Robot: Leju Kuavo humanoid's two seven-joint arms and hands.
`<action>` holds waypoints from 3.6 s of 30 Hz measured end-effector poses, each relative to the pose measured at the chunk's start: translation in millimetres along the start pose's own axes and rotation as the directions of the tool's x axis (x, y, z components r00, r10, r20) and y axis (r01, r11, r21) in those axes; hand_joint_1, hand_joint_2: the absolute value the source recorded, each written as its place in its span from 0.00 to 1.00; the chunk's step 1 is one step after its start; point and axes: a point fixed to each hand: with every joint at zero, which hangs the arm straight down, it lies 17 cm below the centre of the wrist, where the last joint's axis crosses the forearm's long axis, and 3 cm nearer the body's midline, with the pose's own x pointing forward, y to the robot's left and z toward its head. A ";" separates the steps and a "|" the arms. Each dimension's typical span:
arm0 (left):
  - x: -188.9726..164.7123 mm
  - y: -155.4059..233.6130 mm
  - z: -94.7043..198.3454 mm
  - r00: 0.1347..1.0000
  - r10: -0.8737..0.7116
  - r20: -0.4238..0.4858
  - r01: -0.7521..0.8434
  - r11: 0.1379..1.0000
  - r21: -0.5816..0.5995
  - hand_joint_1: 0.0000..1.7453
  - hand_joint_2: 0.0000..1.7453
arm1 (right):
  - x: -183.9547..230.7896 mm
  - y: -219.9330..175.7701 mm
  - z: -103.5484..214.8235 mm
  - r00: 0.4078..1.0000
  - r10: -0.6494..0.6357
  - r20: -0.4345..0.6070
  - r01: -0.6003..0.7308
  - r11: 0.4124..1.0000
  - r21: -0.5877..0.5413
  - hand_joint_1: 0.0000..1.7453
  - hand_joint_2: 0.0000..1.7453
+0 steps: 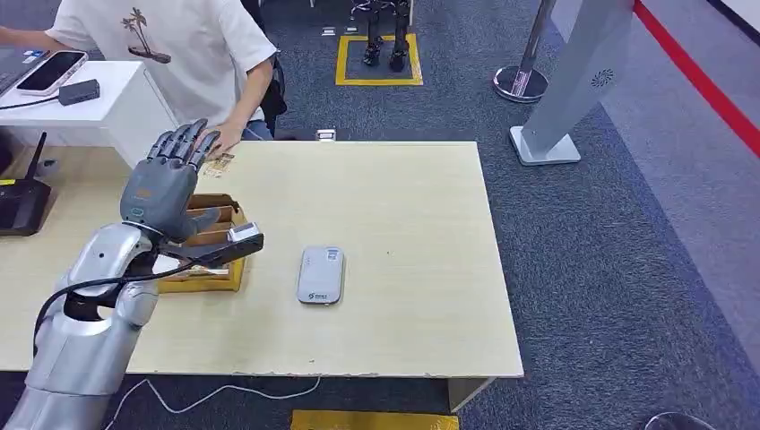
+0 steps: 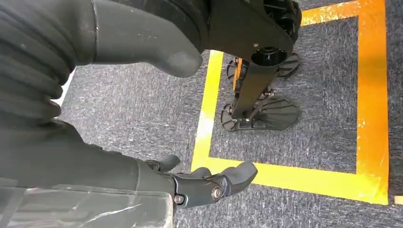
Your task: Pass the card to the sensor for recognition and then transmit it.
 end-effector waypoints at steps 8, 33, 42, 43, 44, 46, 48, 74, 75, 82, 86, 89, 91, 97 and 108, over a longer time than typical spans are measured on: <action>-12.7 -31.6 36.8 1.000 -0.031 -0.003 0.031 0.998 -0.059 0.00 1.00 | -4.0 -2.2 0.9 1.000 -0.031 -0.002 0.031 0.999 -0.007 0.00 1.00; 1.4 -78.1 129.5 0.990 -0.121 -0.075 0.118 0.992 -0.042 0.00 1.00 | -2.9 -4.8 1.2 0.999 -0.053 0.005 0.053 0.998 -0.015 0.00 1.00; -5.8 -82.1 139.8 0.988 -0.114 -0.107 0.108 0.993 -0.055 0.00 1.00 | -2.4 -6.7 1.4 0.998 -0.060 0.008 0.060 0.998 -0.020 0.00 1.00; -5.8 -82.0 140.0 0.988 -0.113 -0.108 0.107 0.993 -0.055 0.00 1.00 | -2.4 -6.8 1.4 0.998 -0.061 0.008 0.061 0.998 -0.020 0.00 1.00; -5.8 -82.2 140.2 0.988 -0.112 -0.108 0.107 0.993 -0.055 0.00 1.00 | -2.3 -6.9 1.4 0.998 -0.061 0.008 0.061 0.998 -0.021 0.00 1.00; -5.3 -82.4 140.4 0.988 -0.113 -0.109 0.107 0.993 -0.056 0.00 1.00 | -2.2 -7.0 1.4 0.998 -0.062 0.009 0.062 0.998 -0.021 0.00 1.00; -6.2 -82.1 142.2 0.987 -0.117 -0.114 0.112 0.992 -0.056 0.00 1.00 | -2.1 -6.9 1.4 0.998 -0.065 0.009 0.065 0.998 -0.021 0.00 1.00; -108.7 -76.6 137.3 0.921 -0.209 -0.327 0.177 0.976 -0.125 0.00 1.00 | -2.7 -7.2 1.2 1.000 -0.028 -0.001 0.028 0.999 -0.020 0.00 1.00; -110.8 -76.0 132.6 0.921 -0.207 -0.330 0.175 0.977 -0.125 0.00 1.00 | -2.6 -7.1 1.1 1.000 -0.024 -0.002 0.024 1.000 -0.020 0.00 1.00; -119.5 -75.0 98.9 0.926 -0.182 -0.330 0.144 0.980 -0.138 0.00 1.00 | -1.4 -6.1 0.5 1.000 0.005 -0.011 -0.005 1.000 -0.015 0.00 1.00; -124.3 -76.2 81.9 0.928 -0.166 -0.334 0.123 0.981 -0.148 0.00 1.00 | 6.8 -5.4 -0.9 1.000 0.014 -0.006 -0.014 1.000 -0.013 0.00 1.00; -125.7 -76.9 75.7 0.928 -0.160 -0.337 0.115 0.982 -0.150 0.00 1.00 | 8.3 -5.1 -1.2 1.000 0.016 -0.005 -0.016 1.000 -0.013 0.00 1.00; -125.7 -79.0 74.2 0.928 -0.156 -0.338 0.109 0.982 -0.155 0.00 1.00 | 8.7 -5.0 -1.3 1.000 0.018 -0.006 -0.018 1.000 -0.012 0.00 1.00; -125.6 -83.3 68.5 0.930 -0.143 -0.339 0.091 0.982 -0.166 0.00 1.00 | 9.3 -4.3 -1.6 0.999 0.035 -0.009 -0.035 0.999 -0.010 0.00 1.00; -102.6 -81.6 35.3 0.961 -0.022 -0.277 -0.020 0.989 -0.149 0.00 1.00 | 14.2 -3.7 -2.5 0.999 0.048 -0.010 -0.048 0.999 -0.007 0.00 1.00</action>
